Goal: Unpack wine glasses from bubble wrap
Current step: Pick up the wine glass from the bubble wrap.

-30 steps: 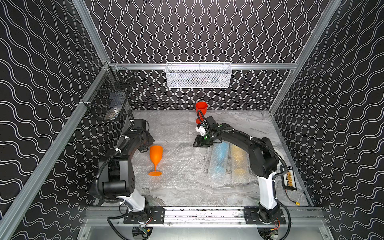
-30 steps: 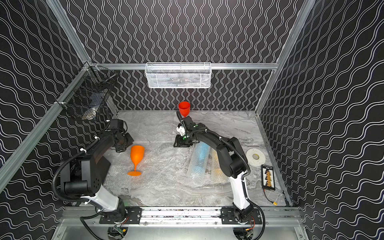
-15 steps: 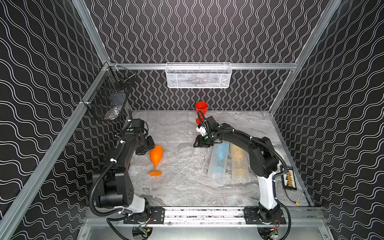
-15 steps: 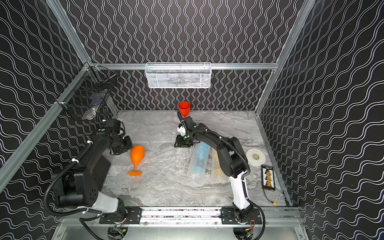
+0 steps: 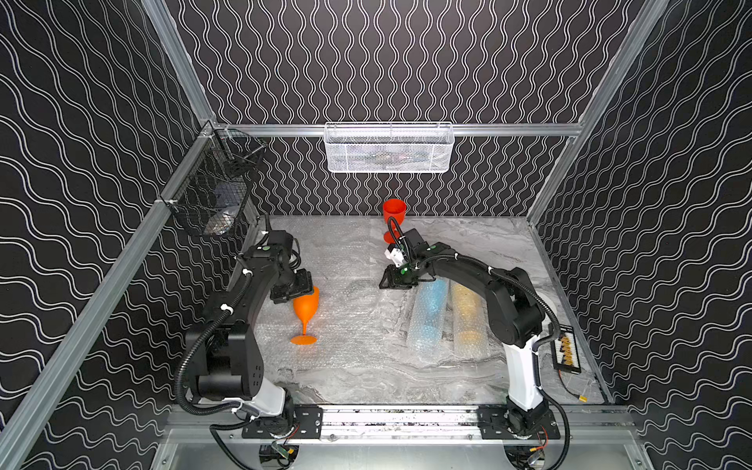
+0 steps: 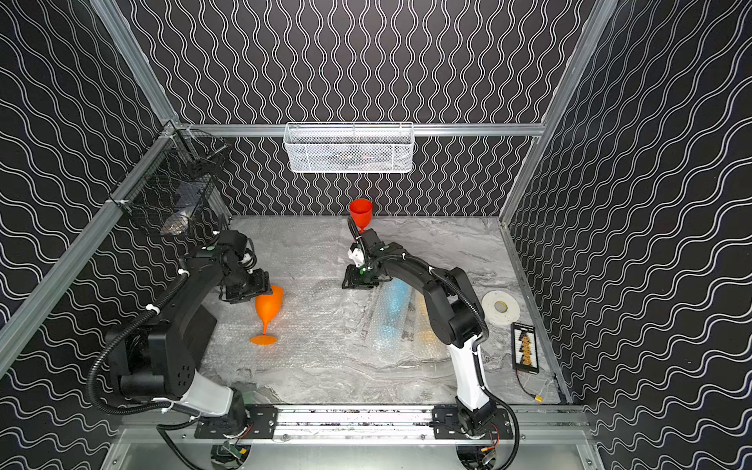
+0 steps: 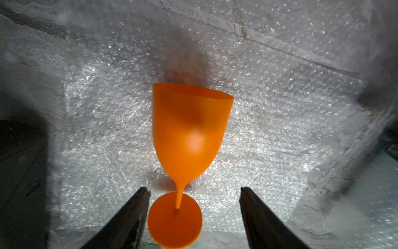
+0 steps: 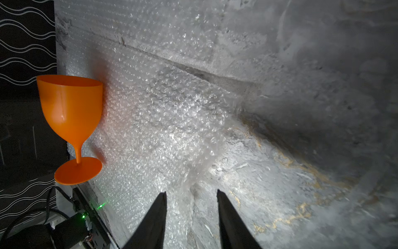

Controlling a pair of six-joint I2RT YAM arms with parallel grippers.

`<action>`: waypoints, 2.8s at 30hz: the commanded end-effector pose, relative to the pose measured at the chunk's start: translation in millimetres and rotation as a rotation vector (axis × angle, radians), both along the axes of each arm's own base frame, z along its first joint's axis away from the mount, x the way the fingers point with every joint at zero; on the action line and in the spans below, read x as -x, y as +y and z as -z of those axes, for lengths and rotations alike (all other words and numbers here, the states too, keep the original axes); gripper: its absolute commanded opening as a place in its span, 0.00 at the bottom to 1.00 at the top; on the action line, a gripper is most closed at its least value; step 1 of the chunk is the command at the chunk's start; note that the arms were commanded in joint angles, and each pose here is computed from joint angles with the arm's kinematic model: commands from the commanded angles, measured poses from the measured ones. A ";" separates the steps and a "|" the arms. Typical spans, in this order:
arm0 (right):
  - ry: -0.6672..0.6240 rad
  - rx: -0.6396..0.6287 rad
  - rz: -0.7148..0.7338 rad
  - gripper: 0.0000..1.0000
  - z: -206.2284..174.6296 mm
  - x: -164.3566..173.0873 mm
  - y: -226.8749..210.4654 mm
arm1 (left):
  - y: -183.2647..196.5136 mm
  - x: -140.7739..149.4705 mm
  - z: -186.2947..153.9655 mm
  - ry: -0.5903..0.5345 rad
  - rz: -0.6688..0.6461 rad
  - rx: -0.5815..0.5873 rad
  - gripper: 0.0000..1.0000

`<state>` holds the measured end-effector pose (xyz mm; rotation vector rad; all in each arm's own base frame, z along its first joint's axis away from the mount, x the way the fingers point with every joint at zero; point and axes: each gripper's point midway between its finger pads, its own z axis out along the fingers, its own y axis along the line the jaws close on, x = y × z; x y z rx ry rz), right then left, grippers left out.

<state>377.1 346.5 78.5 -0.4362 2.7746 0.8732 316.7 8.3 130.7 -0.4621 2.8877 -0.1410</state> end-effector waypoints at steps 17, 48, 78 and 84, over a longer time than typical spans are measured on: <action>-0.012 -0.011 0.016 0.41 -4.2 -6.3 -5.7 | -8.3 2.7 24.7 0.207 0.239 -0.205 0.92; -0.015 -0.009 0.018 0.41 -7.4 -5.6 -8.9 | -5.5 3.6 88.8 0.299 0.185 -0.210 0.93; 0.001 -0.016 0.022 0.41 -4.8 -5.5 -8.0 | 0.6 -9.4 53.9 0.166 0.184 -0.256 0.78; 0.000 -0.029 0.021 0.41 -8.3 -5.8 -6.1 | -13.4 -22.5 23.8 0.039 0.183 -0.195 0.77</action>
